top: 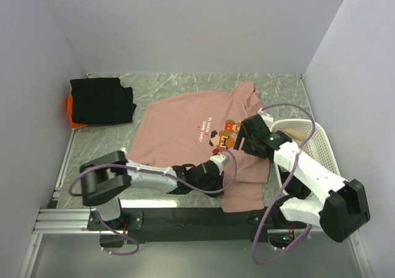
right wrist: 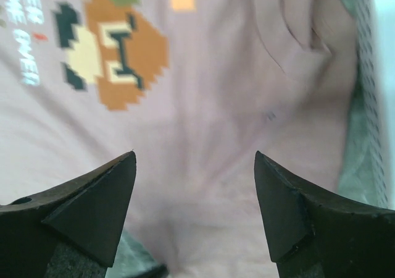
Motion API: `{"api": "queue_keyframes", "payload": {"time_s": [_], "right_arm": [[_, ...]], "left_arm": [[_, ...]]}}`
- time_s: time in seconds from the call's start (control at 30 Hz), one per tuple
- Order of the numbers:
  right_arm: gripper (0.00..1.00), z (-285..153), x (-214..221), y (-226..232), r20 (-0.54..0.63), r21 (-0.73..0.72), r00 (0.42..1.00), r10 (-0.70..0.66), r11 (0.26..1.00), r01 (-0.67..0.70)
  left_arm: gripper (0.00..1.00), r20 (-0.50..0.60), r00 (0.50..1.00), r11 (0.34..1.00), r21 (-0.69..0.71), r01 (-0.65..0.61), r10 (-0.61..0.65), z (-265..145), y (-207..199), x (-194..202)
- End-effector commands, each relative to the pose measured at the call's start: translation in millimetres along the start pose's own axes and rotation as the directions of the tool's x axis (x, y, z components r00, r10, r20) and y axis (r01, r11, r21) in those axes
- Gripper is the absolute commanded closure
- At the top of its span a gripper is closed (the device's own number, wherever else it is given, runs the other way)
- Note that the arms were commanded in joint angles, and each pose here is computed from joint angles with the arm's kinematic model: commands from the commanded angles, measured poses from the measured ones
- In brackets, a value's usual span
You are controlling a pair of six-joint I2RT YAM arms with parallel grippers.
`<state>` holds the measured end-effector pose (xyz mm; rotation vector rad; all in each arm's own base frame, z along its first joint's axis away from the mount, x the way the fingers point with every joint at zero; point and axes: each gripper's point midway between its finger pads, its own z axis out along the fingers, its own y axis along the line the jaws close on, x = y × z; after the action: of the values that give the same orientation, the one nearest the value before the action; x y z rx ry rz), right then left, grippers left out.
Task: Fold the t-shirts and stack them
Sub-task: Flatten the tshirt out
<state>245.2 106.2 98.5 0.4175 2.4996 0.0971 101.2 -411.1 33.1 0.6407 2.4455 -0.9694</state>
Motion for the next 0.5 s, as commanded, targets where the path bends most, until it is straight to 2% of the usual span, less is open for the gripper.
{"api": "queue_keyframes", "payload": {"time_s": [0.0,0.03,0.1,0.17,0.2,0.23,0.3,0.33,0.43,0.47], "right_arm": [[0.16,3.0,-41.1,30.0,0.090,-0.049,0.996,-0.007,0.999,0.011],[0.16,1.3,-54.6,41.9,0.114,-0.072,0.994,-0.007,0.997,0.015],[0.16,16.7,-56.3,52.3,0.088,-0.063,0.996,-0.024,0.998,0.030],[0.16,22.5,-68.8,67.6,0.097,-0.079,0.995,-0.032,0.996,0.040],[0.16,37.6,-64.0,69.4,0.067,-0.052,0.997,-0.050,0.997,0.053],[0.16,39.2,-73.5,79.7,0.077,-0.066,0.996,-0.049,0.996,0.054],[0.16,59.9,-69.8,87.4,0.040,-0.050,0.996,-0.078,0.996,0.080],[0.16,62.2,-78.7,98.3,0.052,-0.069,0.996,-0.076,0.994,0.080],[0.18,86.0,-81.3,115.7,0.023,-0.074,0.995,-0.098,0.992,0.099],[0.19,99.3,-73.8,119.9,-0.012,-0.076,0.994,-0.112,0.991,0.110]], "left_arm": [[0.87,0.131,0.991,0.999,-0.037,-0.038,0.043,-35.1,-15.3,-47.0],[0.86,0.185,0.982,0.998,-0.050,-0.035,0.044,-42.7,-17.5,-69.4],[0.84,0.237,0.970,0.998,-0.044,-0.046,0.055,-60.0,-17.9,-94.5],[0.82,0.305,0.952,0.998,-0.063,-0.006,0.024,-73.3,2.8,-128.8],[0.82,0.331,0.943,0.997,-0.080,0.003,0.024,-79.5,14.1,-141.5],[0.81,0.376,0.927,0.990,-0.128,0.063,-0.010,-87.1,46.5,-164.0],[0.82,0.410,0.911,0.980,-0.156,0.122,-0.049,-89.1,82.0,-184.1],[0.82,0.448,0.890,0.964,-0.189,0.186,-0.084,-96.7,116.5,-201.3],[0.84,0.474,0.872,0.943,-0.220,0.248,-0.119,-91.5,164.5,-223.7],[0.85,0.453,0.882,0.934,-0.244,0.262,-0.129,-78.5,180.8,-220.7]]}}
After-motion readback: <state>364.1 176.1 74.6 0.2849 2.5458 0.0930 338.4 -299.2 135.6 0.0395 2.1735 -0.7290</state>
